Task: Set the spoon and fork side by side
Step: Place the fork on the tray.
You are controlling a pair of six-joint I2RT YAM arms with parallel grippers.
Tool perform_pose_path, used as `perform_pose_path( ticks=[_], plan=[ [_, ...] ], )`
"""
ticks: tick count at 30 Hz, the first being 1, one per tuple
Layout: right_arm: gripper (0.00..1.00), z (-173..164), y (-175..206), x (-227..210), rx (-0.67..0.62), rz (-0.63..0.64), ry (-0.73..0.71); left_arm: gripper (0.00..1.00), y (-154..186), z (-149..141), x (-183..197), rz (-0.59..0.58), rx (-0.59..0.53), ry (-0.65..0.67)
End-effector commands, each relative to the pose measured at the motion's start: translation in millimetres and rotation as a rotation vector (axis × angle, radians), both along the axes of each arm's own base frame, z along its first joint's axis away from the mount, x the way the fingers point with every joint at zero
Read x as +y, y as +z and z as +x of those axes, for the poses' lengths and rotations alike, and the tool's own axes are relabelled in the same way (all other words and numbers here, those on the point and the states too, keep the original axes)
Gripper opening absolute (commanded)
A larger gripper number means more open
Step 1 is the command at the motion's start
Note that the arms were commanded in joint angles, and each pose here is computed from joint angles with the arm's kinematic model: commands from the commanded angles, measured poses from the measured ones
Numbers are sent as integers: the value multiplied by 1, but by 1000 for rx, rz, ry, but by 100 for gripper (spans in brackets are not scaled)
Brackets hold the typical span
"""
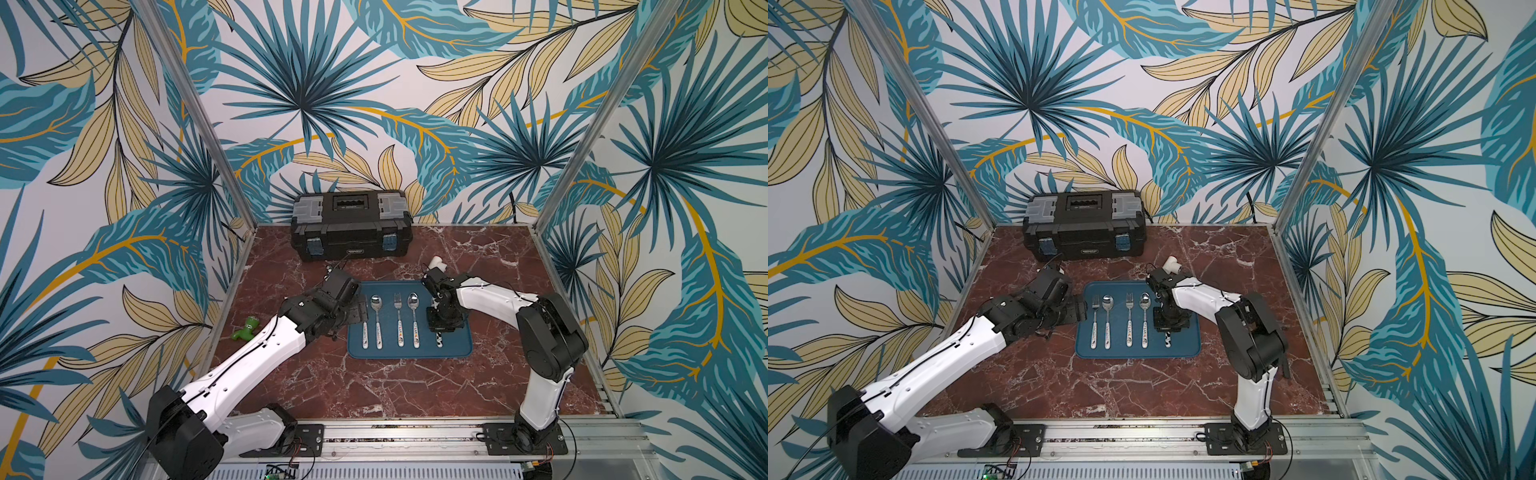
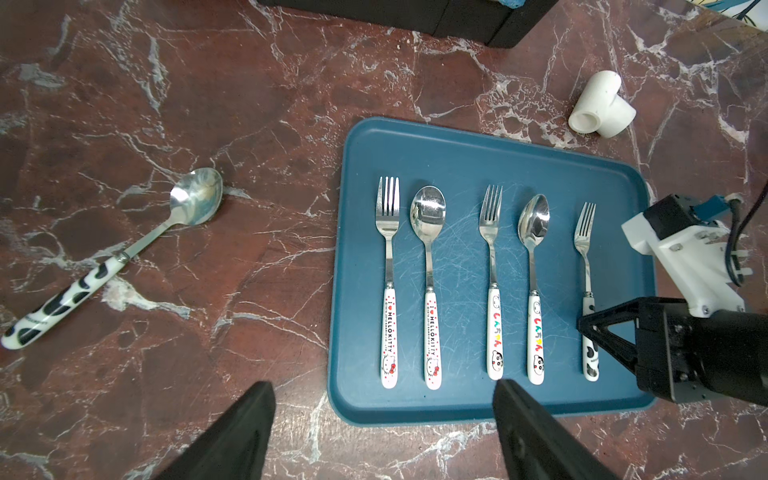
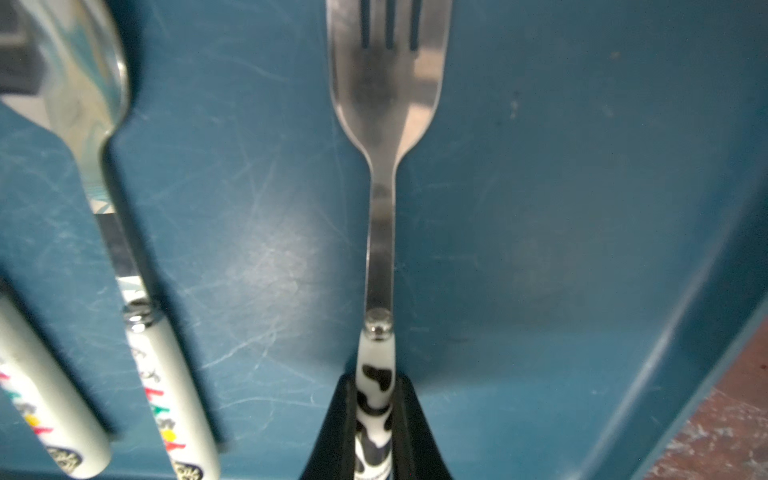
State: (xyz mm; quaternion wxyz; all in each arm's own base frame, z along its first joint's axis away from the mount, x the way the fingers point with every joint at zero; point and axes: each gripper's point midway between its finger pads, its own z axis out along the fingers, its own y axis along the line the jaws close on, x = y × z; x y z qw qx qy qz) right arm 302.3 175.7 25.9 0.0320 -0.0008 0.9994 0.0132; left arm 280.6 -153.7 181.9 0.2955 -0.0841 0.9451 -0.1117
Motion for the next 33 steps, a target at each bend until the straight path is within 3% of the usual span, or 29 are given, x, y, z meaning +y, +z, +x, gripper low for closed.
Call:
perform_pose_path(
  ticks=[1, 33],
  plan=[
    [8, -4, -7, -6, 25, -46, 16, 87, 6, 3, 1, -1, -23, -4],
    [19, 7, -9, 4, 22, -24, 13, 87, 1, 4, -3, -6, -6, -13]
  ],
)
